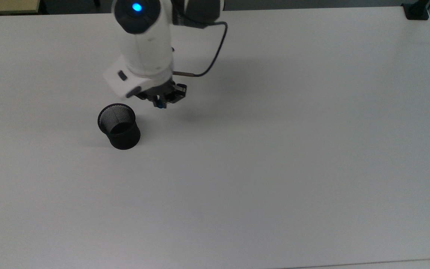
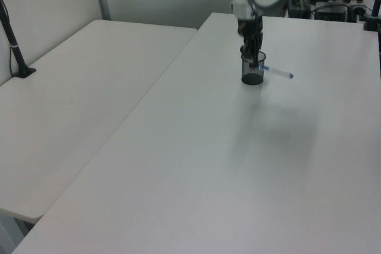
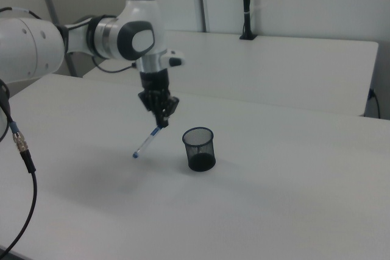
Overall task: Insert the marker
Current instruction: 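Lift the marker and carry it over the black mesh pen cup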
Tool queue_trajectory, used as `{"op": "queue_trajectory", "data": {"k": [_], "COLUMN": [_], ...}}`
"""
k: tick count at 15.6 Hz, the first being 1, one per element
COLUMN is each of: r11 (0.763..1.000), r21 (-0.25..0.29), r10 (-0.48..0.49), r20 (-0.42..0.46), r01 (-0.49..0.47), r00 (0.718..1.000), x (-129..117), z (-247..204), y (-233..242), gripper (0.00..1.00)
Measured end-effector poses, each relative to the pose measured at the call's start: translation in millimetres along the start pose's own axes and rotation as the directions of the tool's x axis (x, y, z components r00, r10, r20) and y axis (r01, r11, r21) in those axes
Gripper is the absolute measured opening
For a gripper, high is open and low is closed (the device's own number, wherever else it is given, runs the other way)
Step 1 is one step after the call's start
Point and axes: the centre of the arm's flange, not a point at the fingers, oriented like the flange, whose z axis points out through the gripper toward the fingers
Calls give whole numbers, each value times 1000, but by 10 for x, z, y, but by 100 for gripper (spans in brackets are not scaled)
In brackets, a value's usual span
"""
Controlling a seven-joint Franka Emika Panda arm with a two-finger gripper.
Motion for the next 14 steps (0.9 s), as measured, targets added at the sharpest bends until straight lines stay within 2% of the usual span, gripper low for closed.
{"op": "queue_trajectory", "data": {"k": [3,7,11,14], "r11": [1000,999,996,994], "r21": [10,13,18,20], "r10": [23,43,92,108], "r20": [-62,-144,-290,-403], "r01": [-23,-42,-91,-110], "r00": [998,989,953,909], "x": [8,44,136,210], "z": [-356,-600,-805,-936], "y": [466,654,998,1143], "gripper": [19,19,19,19]}}
